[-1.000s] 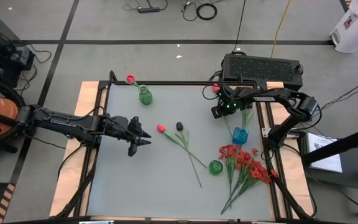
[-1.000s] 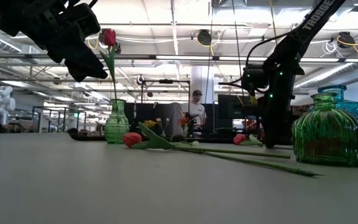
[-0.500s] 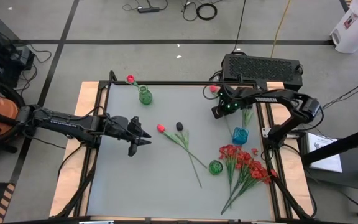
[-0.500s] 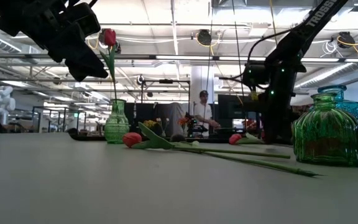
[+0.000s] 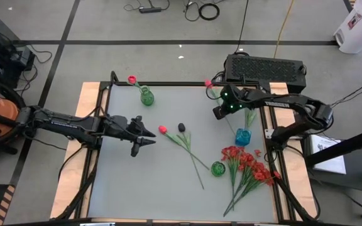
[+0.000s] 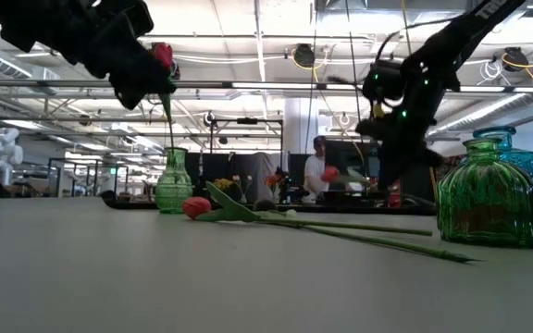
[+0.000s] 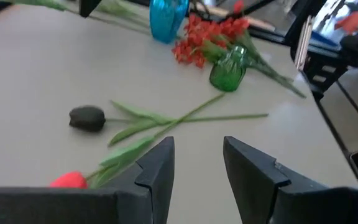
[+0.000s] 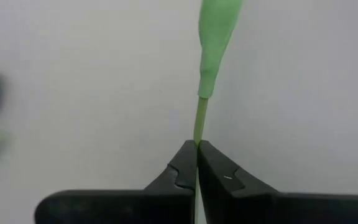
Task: Sort flowers into vase by color
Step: Put the top pink flower into the top green vase
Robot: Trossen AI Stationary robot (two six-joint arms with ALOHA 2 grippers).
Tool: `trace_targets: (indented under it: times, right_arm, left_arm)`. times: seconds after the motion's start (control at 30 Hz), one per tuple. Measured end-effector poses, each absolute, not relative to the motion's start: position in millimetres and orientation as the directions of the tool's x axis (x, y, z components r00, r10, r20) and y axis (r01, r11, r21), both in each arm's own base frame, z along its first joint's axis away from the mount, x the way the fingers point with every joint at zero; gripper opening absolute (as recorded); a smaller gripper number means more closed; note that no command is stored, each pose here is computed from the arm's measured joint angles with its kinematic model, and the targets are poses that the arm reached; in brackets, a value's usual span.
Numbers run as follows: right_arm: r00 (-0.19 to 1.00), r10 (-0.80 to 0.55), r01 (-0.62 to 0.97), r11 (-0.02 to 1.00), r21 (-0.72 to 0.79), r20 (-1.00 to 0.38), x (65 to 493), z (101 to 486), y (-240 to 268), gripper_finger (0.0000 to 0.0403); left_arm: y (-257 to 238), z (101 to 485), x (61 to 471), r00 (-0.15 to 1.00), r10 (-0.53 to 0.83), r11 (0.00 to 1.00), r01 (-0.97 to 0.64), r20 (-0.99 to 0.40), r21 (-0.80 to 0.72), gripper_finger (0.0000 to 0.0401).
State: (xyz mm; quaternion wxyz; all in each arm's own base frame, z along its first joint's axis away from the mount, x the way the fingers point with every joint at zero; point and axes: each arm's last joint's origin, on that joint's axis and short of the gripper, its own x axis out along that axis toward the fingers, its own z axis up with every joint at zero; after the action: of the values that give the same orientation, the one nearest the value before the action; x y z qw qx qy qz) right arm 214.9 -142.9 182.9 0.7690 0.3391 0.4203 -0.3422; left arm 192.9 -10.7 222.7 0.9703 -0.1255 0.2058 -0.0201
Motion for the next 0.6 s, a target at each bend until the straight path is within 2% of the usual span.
trace_targets:
  times: [0.33, 0.6]
  right_arm:
    - [0.653, -0.31, 0.661, 0.679, 0.32, -0.691, 218.8, 234.5, -115.0, 0.0]
    - [0.826, -0.266, 0.46, 0.828, 0.322, -0.497, 224.6, 269.5, -80.5, 0.0]
  left_arm:
    - [-10.9, 235.2, 197.2, 0.96, -0.093, 0.966, 0.023, -0.265, -0.256, 0.0144]
    - [-11.0, 245.2, 199.4, 0.982, -0.094, 0.973, 0.056, -0.162, -0.224, 0.0144]
